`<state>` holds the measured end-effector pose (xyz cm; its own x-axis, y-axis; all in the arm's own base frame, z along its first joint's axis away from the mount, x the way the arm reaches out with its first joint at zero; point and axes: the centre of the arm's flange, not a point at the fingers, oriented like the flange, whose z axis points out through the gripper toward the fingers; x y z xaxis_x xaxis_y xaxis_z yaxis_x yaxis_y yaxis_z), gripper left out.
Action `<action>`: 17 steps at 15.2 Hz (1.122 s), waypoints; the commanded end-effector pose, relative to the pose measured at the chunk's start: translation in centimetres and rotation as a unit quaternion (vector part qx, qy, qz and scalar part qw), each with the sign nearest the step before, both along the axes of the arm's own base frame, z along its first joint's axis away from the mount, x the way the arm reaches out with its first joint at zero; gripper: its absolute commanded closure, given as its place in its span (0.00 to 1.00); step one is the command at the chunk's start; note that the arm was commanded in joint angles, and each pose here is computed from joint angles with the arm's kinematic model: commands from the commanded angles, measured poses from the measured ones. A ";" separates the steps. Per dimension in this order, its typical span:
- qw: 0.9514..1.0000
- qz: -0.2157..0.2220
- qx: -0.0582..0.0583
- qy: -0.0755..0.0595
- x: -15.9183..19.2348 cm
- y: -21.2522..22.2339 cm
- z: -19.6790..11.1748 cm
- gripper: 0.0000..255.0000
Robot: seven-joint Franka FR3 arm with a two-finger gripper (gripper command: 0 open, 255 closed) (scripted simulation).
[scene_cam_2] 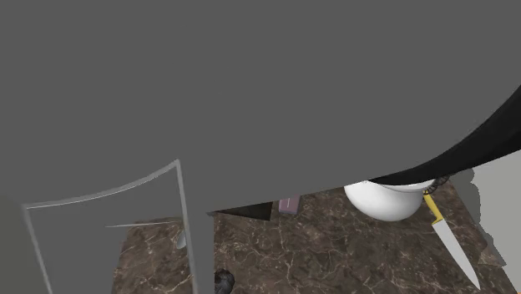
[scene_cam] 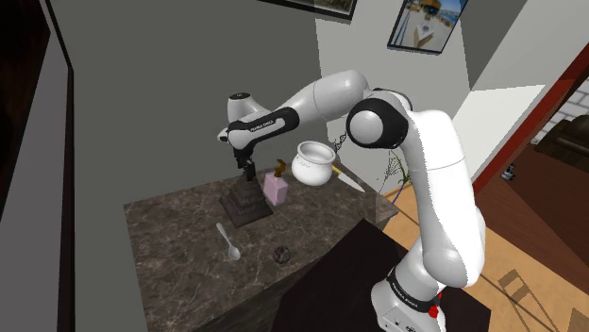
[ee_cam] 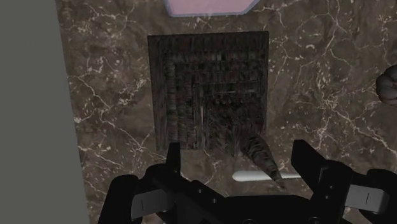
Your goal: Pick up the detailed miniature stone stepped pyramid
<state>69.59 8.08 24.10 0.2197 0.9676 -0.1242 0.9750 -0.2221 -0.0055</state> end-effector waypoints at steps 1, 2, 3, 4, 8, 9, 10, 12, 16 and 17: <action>1.000 0.002 0.000 0.000 0.1 0.2 -1.1 0.00; 1.000 0.002 0.000 0.000 0.1 0.2 -1.7 0.00; 1.000 0.002 0.000 0.000 0.1 0.2 -2.2 0.00; 1.000 0.002 0.000 0.000 0.1 0.2 -2.7 0.00; 1.000 0.002 0.000 0.000 0.1 0.1 -3.0 1.00; 1.000 0.002 0.000 0.000 0.2 0.1 -3.0 1.00; 1.000 0.002 0.000 0.000 0.1 0.1 -3.0 1.00; 1.000 0.002 0.000 0.000 0.1 0.1 -3.0 1.00; 1.000 0.002 0.000 0.000 0.1 0.2 -3.0 1.00; 1.000 0.002 0.000 0.000 0.1 0.2 -2.5 1.00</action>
